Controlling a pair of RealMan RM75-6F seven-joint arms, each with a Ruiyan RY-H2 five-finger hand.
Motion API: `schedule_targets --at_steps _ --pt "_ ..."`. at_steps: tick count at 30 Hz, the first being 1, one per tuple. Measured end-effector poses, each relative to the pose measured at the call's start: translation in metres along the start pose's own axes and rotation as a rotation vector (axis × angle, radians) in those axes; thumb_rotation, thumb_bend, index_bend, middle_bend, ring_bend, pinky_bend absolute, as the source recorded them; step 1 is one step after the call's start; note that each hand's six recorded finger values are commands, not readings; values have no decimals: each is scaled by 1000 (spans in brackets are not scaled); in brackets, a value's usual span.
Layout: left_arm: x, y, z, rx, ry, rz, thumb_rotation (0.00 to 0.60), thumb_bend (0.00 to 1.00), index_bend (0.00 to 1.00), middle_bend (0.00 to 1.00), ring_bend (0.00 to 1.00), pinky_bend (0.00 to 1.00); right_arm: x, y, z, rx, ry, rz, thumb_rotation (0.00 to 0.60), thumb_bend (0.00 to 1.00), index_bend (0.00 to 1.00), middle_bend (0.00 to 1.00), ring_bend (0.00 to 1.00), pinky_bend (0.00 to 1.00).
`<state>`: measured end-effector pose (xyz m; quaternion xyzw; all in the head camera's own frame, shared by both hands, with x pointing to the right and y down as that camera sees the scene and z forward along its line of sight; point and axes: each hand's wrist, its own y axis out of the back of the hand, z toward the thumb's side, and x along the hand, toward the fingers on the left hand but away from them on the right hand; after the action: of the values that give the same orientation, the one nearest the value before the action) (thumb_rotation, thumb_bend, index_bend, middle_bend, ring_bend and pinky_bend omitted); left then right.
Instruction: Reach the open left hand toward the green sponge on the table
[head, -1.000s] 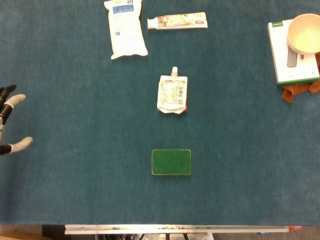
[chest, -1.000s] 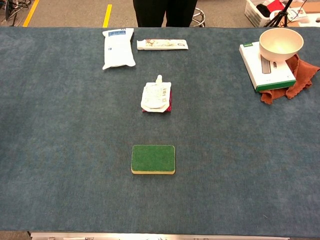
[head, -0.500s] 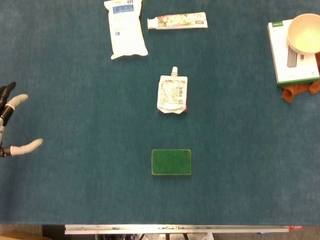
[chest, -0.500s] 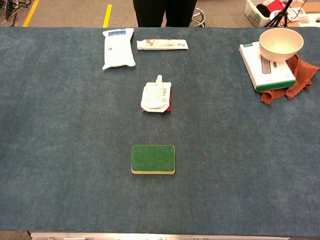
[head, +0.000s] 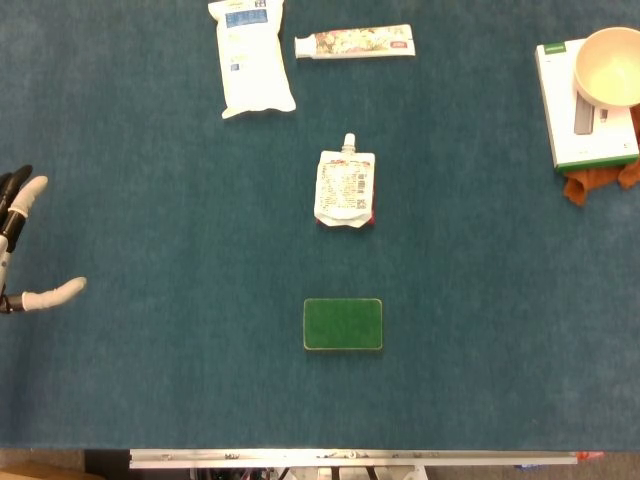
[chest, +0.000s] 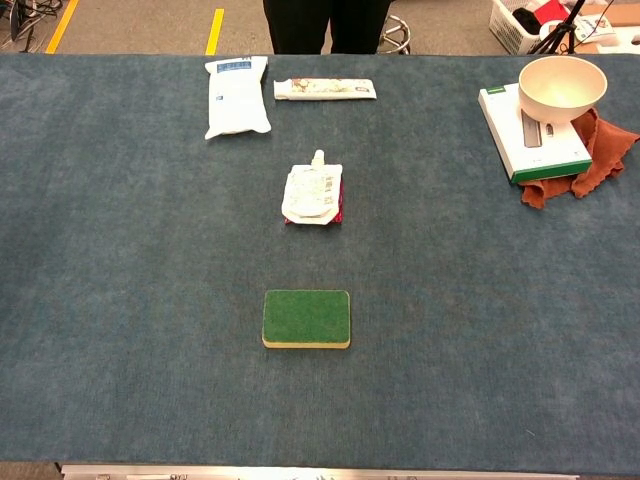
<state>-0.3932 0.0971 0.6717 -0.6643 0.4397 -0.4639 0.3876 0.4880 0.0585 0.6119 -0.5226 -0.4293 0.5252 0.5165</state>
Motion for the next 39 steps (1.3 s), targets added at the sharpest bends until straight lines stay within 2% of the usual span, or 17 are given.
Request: schedule_targets --at_steps 8,14,21,25,29,33,39 --pt "0 -4 5 -46 -13 -17 112 0 0 0 0 0 0 0 -1 0 -4 0 600 47 559 302 320 488" --pt "0 -10 20 -177 -58 -48 97 0 0 0 0 0 0 0 -1 1 -6 0 600 47 559 301 320 488" --pt "5 -12 46 -436 -145 -92 63 0 0 0 0 0 -1 0 -2 1 -7 2 600 46 558 301 320 488" --pt "10 -13 62 -597 -201 -119 11 0 0 0 0 3 -1 0 -1 1 -6 2 600 46 559 301 320 488" --pt "16 -14 77 -771 -238 -160 2 0 0 0 0 17 -1 -1 -1 0 -6 3 600 46 559 301 320 488" --pt "23 -17 94 -967 -271 -238 0 0 0 0 12 41 -1 0 -1 0 -5 3 600 46 559 301 320 488" --pt "28 -20 114 -1197 -308 -367 0 0 0 13 34 63 -1 0 -1 -1 -5 4 600 46 558 301 320 488"
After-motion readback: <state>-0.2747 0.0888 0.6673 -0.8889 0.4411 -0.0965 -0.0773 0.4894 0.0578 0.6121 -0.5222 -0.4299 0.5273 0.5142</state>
